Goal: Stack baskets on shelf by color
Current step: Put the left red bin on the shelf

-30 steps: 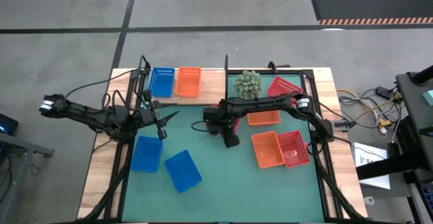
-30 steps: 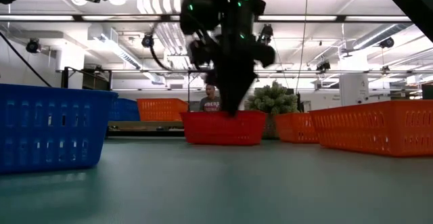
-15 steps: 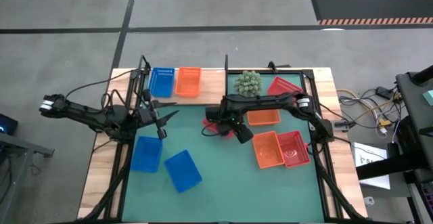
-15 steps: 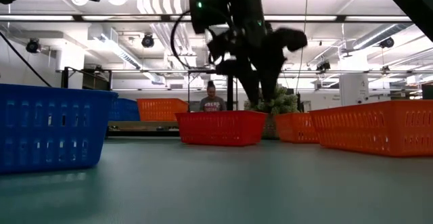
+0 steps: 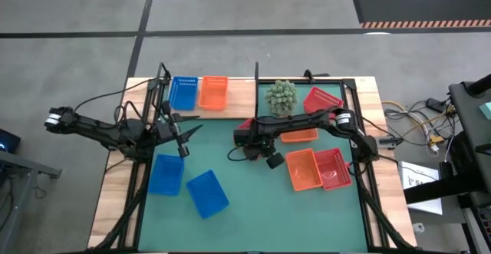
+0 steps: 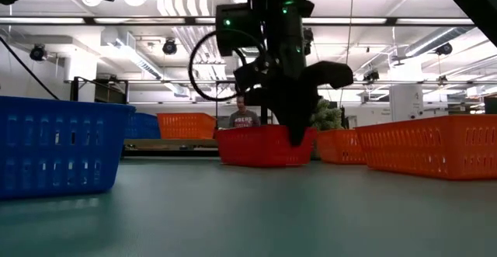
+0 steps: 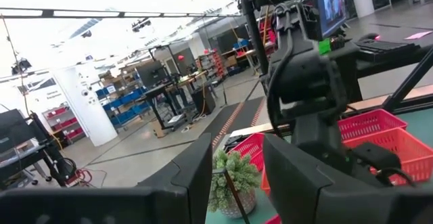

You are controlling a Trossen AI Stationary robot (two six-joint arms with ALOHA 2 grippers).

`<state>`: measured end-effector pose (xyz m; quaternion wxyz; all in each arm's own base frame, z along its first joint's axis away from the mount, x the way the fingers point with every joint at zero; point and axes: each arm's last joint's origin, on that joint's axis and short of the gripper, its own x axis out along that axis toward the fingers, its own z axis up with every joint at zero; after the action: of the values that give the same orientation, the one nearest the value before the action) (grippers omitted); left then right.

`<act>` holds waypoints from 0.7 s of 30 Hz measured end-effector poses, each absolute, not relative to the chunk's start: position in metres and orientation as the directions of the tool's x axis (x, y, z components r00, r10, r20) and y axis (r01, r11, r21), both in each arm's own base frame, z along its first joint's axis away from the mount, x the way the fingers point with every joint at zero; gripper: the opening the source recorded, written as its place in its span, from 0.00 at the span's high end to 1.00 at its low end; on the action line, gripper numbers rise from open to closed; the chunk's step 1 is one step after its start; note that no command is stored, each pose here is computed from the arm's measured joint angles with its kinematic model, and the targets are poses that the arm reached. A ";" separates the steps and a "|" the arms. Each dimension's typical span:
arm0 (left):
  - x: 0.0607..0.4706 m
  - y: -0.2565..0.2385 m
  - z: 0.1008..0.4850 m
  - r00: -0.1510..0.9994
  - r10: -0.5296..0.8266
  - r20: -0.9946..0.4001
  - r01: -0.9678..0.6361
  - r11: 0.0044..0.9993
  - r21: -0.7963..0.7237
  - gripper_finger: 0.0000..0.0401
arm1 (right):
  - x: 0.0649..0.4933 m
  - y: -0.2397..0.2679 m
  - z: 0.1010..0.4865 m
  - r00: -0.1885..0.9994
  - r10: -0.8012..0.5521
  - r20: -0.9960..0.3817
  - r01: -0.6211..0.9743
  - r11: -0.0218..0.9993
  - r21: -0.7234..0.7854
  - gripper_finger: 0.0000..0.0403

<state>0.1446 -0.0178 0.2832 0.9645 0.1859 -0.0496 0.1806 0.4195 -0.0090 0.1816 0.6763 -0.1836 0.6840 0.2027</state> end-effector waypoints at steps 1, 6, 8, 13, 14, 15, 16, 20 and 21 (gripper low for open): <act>0.145 -0.018 0.283 0.930 0.330 0.163 -0.367 0.865 0.342 0.71 | 0.421 -0.006 0.185 -0.006 0.022 -1.000 -0.531 0.847 0.022 0.96; 0.145 -0.018 0.283 0.930 0.330 0.163 -0.367 0.864 0.344 0.71 | 0.432 0.009 0.214 0.079 0.027 -0.997 -0.513 0.858 -0.017 0.97; 0.144 -0.018 0.283 0.930 0.330 0.164 -0.368 0.865 0.343 0.71 | 0.436 0.011 0.231 0.122 0.023 -0.992 -0.488 0.872 -0.040 0.98; 0.143 -0.017 0.285 0.927 0.331 0.174 -0.372 0.866 0.335 0.71 | 0.444 0.009 0.272 0.243 -0.078 -0.967 -0.415 0.892 -0.177 0.98; 0.143 -0.017 0.285 0.927 0.331 0.177 -0.373 0.866 0.333 0.71 | 0.445 0.008 0.279 0.269 -0.112 -0.957 -0.398 0.891 -0.216 0.98; 0.142 -0.017 0.285 0.926 0.331 0.179 -0.374 0.866 0.331 0.71 | 0.446 0.006 0.286 0.292 -0.148 -0.945 -0.378 0.889 -0.257 0.98; 0.142 -0.017 0.285 0.926 0.332 0.179 -0.374 0.866 0.331 0.71 | 0.447 0.003 0.292 0.312 -0.183 -0.932 -0.358 0.886 -0.294 0.98; 0.141 -0.017 0.286 0.925 0.332 0.186 -0.377 0.867 0.327 0.71 | 0.449 -0.012 0.311 0.369 -0.292 -0.882 -0.264 0.877 -0.401 0.98; 0.140 -0.017 0.287 0.924 0.332 0.189 -0.378 0.867 0.326 0.71 | 0.450 -0.017 0.313 0.380 -0.312 -0.871 -0.237 0.877 -0.417 0.98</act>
<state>0.1401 -0.0168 0.2866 0.9640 0.1810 -0.0633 0.1840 0.4496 -0.0173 0.3132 0.7932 -0.2465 0.5564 -0.0238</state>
